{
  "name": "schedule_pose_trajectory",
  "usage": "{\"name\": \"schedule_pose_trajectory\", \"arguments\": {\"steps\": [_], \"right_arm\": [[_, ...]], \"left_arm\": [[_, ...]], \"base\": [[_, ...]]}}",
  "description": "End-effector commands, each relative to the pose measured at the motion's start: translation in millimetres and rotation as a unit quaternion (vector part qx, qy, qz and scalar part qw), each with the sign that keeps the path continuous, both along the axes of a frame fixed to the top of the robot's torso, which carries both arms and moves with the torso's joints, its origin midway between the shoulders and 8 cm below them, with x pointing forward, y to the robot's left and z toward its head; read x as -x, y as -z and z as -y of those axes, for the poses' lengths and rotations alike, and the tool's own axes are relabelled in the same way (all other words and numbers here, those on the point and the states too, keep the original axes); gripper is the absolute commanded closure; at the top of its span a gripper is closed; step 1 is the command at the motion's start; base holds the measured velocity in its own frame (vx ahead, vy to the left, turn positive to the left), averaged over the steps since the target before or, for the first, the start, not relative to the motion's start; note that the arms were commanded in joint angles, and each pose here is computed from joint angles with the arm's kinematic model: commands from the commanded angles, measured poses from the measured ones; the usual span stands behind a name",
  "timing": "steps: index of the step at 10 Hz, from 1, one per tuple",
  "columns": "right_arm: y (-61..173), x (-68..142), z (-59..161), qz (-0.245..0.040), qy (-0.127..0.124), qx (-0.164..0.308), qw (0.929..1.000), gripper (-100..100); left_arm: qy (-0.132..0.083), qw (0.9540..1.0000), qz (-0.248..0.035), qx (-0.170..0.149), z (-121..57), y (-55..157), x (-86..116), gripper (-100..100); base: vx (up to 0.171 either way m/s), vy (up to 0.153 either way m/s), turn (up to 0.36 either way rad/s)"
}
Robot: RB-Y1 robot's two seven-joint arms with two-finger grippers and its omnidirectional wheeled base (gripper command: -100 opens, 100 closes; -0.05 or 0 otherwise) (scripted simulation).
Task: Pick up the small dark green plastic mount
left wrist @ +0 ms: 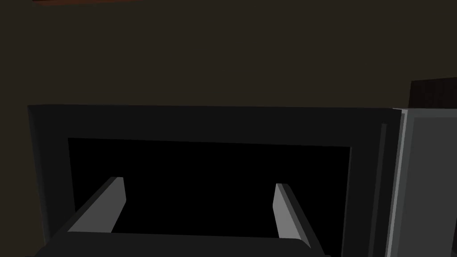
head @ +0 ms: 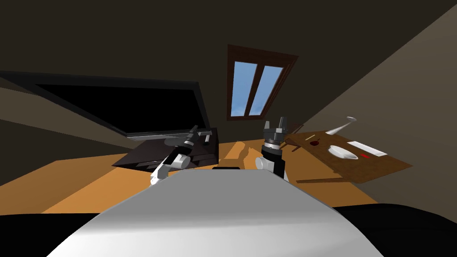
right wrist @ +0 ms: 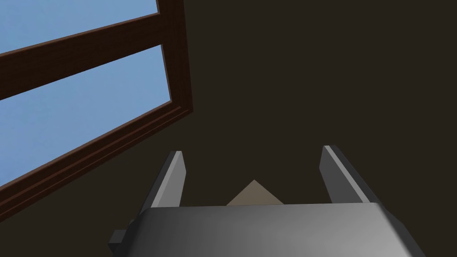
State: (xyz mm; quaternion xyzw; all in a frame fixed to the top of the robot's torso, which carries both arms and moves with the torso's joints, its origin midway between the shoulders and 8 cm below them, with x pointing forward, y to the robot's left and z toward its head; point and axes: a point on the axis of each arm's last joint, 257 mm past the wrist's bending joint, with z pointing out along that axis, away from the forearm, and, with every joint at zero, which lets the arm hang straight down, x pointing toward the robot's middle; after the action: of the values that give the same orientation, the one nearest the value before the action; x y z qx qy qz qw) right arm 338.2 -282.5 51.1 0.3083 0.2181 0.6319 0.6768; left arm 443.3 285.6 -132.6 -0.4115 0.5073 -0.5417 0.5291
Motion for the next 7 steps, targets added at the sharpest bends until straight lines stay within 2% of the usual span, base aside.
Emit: {"name": "schedule_pose_trajectory", "arguments": {"steps": [1,3,4,5,6,7], "right_arm": [[0,0,0,0.0,0.0,0.0,1.0,0],[0,0,0,0.0,0.0,0.0,1.0,0],[0,0,0,0.0,0.0,0.0,1.0,0],[0,0,0,0.0,0.0,0.0,1.0,0],[0,0,0,0.0,0.0,0.0,1.0,0],[0,0,0,0.0,0.0,0.0,1.0,0]], "left_arm": [[0.0,0.9995,-0.03,0.007,-7.7,21,0,-100],[0.001,0.9955,-0.094,0.012,-21.7,61,-6,-100],[-0.001,0.9944,-0.104,0.018,-24.6,69,-6,-100],[-0.005,0.9898,-0.141,0.023,-35.2,92,-6,-100],[-0.005,0.9896,-0.142,0.023,-35.2,93,-6,-100],[-0.01,0.9842,-0.174,0.029,-47.3,114,-5,-100]], "base": [[-0.009,-0.037,-0.051],[-0.003,-0.042,-0.111],[0.008,-0.038,-0.049],[0.011,-0.036,-0.098],[0.008,-0.022,-0.045],[0.01,-0.026,-0.117]]}}
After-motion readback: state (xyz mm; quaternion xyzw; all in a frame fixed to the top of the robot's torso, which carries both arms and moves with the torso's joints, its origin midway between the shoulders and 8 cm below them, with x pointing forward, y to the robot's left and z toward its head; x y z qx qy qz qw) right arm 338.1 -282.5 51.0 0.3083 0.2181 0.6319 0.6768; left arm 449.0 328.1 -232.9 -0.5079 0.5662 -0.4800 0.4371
